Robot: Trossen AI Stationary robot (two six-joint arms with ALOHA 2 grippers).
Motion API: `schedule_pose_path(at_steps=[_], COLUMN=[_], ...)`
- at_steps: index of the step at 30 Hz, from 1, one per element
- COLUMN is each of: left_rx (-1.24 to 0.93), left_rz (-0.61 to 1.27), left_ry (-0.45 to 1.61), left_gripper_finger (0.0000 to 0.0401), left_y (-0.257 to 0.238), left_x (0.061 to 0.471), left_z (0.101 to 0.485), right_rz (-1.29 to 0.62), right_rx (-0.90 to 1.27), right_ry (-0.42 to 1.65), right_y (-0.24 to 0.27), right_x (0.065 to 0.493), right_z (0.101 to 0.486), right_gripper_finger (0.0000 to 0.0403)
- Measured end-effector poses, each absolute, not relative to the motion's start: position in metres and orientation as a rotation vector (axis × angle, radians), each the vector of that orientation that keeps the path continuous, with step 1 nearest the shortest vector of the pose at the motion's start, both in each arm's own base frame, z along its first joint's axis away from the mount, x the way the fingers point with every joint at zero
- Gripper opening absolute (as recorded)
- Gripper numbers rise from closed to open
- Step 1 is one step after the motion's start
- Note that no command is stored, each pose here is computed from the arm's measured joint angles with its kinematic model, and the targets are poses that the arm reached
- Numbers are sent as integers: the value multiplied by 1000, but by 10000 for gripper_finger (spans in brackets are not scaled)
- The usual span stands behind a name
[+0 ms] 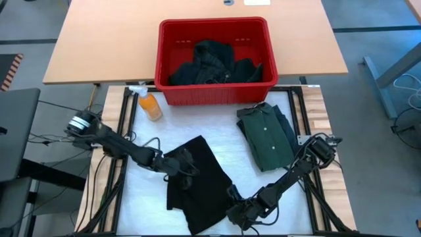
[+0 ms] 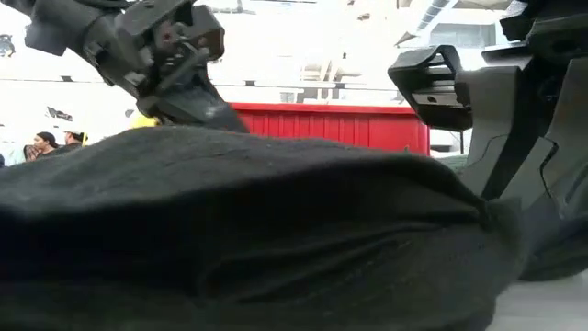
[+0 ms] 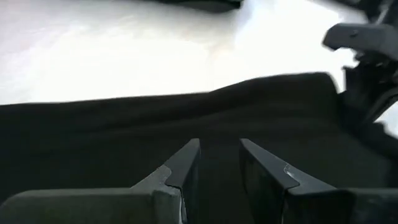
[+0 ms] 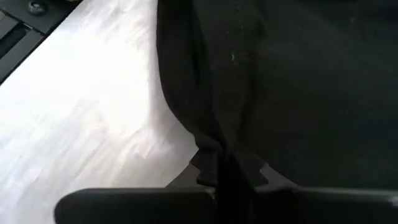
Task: Fold laundry
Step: Fold the black shirt
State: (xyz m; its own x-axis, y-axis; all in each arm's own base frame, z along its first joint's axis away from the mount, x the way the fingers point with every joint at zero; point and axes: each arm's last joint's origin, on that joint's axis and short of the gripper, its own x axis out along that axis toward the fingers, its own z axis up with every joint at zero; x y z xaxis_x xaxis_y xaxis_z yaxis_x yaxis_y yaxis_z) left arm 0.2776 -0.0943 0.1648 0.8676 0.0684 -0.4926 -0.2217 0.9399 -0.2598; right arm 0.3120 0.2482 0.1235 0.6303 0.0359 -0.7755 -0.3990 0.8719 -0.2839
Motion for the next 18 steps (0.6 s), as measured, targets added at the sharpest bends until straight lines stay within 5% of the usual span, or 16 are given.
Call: schedule_pose_path(at_steps=[8, 18], left_rx=[-312, -11], left_rz=[71, 539], left_ry=[319, 378], left_gripper_finger=[96, 40], left_y=[-145, -194], left_x=[324, 344], left_z=[122, 106], right_rz=[311, 396], right_rx=[-383, -196], right_ry=[820, 812], right_y=[242, 231], right_x=[307, 300], right_z=[162, 203], right_gripper_finger=[35, 33])
